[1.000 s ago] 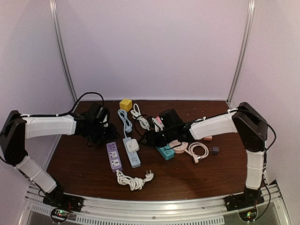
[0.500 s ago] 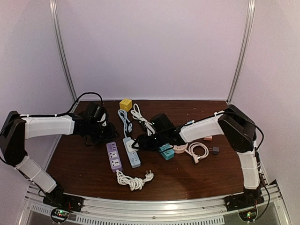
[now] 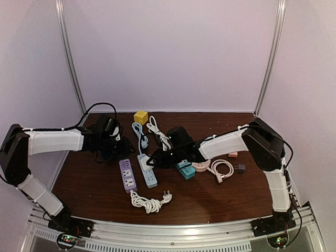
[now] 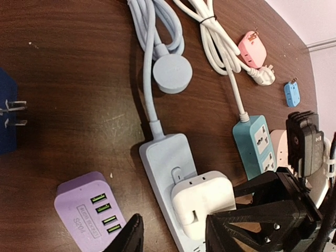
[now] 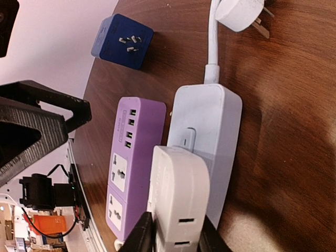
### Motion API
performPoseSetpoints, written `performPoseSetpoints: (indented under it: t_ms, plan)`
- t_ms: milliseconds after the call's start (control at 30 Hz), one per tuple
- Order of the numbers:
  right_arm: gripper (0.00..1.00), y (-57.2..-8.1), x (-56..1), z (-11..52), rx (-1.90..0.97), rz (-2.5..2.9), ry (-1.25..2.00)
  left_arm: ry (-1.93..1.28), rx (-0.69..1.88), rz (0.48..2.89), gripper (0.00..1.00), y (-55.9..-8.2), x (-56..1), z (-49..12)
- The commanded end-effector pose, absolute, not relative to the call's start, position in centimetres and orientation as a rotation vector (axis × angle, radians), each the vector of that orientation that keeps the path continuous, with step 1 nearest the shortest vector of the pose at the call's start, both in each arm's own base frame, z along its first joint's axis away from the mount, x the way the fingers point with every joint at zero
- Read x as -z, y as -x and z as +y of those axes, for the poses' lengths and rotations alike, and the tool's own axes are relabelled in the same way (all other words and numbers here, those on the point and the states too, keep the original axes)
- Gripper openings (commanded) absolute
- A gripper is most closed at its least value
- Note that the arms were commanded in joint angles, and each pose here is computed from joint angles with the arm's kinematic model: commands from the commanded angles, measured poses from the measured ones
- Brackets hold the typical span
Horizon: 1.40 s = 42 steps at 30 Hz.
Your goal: Pull the plug off the socket
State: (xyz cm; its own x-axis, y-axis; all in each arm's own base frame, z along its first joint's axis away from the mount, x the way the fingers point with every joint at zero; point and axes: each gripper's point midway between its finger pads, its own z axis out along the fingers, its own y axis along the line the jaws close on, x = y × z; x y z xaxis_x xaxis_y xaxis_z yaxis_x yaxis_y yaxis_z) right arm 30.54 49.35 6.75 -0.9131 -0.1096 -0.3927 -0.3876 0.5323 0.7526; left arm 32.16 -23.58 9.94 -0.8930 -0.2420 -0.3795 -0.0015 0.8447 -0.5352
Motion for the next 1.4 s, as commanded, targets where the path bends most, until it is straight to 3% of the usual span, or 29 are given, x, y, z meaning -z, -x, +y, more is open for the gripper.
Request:
performPoseSetpoints:
  t_ms: [0,167,433,833,1367]
  plan:
    - [0.23,-30.2,-7.7,50.0,-1.364,2.451,0.426,0.146,0.803,2.545,0.41,-33.0,-10.2,-24.4]
    - [0.06,-29.5,-7.8,49.4,-1.385,2.475,0.384,0.11,0.874,2.523,0.41,-33.3,-10.6,-25.5]
    - [0.03,-28.4,-7.6,47.1,-1.363,2.507,0.308,0.117,0.969,2.523,0.33,-33.4,-9.4,-26.9]
    - [0.01,-28.3,-7.4,46.6,-1.322,2.524,0.3,0.131,1.063,2.533,0.0,-34.5,-7.3,-29.3]
    - [0.01,-28.7,-9.0,46.7,-1.32,2.49,0.312,0.177,0.885,2.718,0.0,-32.7,-3.2,-28.3]
